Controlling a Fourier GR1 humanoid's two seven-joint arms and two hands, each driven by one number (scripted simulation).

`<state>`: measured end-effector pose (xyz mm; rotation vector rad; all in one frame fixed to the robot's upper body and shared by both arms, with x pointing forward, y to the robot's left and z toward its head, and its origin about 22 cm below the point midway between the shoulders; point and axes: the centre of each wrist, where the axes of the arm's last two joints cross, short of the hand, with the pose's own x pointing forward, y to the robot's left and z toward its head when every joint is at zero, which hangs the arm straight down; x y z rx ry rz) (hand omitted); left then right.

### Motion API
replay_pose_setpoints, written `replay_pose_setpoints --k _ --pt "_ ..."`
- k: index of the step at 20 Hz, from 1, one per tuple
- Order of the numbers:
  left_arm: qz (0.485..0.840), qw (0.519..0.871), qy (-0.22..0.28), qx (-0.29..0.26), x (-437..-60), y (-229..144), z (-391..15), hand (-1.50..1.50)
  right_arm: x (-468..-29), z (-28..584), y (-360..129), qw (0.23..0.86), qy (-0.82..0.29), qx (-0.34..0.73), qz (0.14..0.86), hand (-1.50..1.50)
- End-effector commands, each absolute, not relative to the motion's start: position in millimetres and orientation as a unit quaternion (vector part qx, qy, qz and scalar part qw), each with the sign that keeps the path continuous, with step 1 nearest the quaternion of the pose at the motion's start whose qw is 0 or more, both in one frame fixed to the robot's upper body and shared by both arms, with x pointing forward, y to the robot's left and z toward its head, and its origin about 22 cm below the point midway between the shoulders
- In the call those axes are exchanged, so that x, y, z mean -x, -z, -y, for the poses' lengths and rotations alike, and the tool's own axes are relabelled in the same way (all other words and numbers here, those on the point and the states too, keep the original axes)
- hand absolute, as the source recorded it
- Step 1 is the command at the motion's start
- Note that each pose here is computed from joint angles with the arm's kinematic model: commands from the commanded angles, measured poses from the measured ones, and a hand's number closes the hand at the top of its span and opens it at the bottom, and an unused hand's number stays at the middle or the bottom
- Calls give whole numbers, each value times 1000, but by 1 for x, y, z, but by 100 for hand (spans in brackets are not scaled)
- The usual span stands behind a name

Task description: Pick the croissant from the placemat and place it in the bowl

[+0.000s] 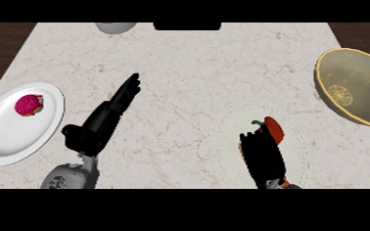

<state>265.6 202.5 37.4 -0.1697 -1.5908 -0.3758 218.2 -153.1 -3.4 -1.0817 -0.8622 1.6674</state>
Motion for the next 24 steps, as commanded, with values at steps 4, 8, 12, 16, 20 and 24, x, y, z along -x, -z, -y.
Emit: replay_pose_setpoints --k 4,8,12,16,20,24 --pt "702 688 168 74 -260 -15 -196 0 -228 133 17 448 -678 448 373 150" --pt "708 686 157 62 -267 -28 -211 0 -209 225 -9 435 -715 288 465 150" --pt "708 685 156 74 -261 -27 -200 0 -198 277 -18 424 -726 195 505 150" --pt "709 683 160 68 -260 -22 -211 0 -192 333 -35 391 -714 239 530 150" --pt "703 688 163 73 -265 -27 -213 0 -204 348 -58 389 -648 322 571 150" --pt "707 685 160 68 -257 -40 -219 0 -208 345 -102 389 -548 318 669 150"
